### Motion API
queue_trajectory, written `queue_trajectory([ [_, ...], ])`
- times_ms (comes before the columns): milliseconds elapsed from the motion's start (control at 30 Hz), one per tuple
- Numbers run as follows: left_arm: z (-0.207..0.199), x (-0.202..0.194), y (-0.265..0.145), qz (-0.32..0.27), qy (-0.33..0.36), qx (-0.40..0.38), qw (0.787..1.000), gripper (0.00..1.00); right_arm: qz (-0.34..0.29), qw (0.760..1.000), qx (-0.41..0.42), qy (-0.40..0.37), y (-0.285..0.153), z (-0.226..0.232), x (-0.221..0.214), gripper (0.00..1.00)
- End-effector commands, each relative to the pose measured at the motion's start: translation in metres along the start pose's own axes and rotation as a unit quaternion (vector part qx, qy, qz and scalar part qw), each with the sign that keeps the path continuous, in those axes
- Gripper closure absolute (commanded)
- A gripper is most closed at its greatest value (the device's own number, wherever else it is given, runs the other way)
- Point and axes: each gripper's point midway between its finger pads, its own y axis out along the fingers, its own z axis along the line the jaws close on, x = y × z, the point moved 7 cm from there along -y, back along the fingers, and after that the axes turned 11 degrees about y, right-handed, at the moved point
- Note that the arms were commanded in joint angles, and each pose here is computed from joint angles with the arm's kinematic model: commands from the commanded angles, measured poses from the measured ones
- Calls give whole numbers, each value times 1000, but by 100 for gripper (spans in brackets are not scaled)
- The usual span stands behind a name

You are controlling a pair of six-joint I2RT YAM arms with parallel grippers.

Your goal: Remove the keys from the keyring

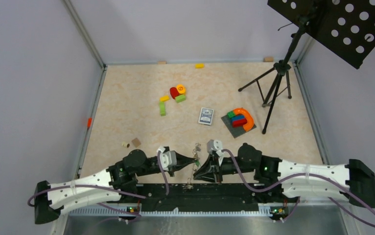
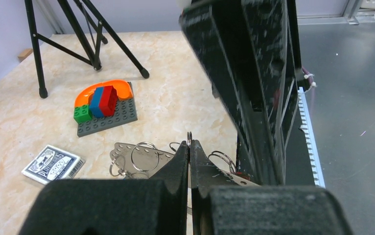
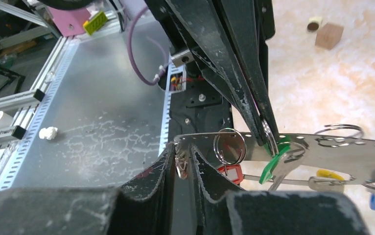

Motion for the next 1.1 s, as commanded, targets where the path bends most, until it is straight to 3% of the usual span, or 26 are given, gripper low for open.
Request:
queue_trajectory([
  [0, 6, 25, -3, -78, 25, 16, 997, 100, -37, 998, 23, -53, -16, 20, 25, 85],
  [300, 1, 32, -9, -110, 45, -2, 993, 100, -156, 978, -115, -78, -57, -1, 39, 84],
  [467, -3, 37, -10, -127, 52, -23, 990, 100, -182, 965, -163, -91, -62, -10, 47, 82],
  [733, -6, 37, -8, -131, 55, -39, 989, 100, -131, 979, -56, -148, -39, 4, 41, 73],
  [1067, -9, 37, -8, -132, 56, -52, 988, 100, -138, 972, -2, -192, -33, 14, 45, 73],
])
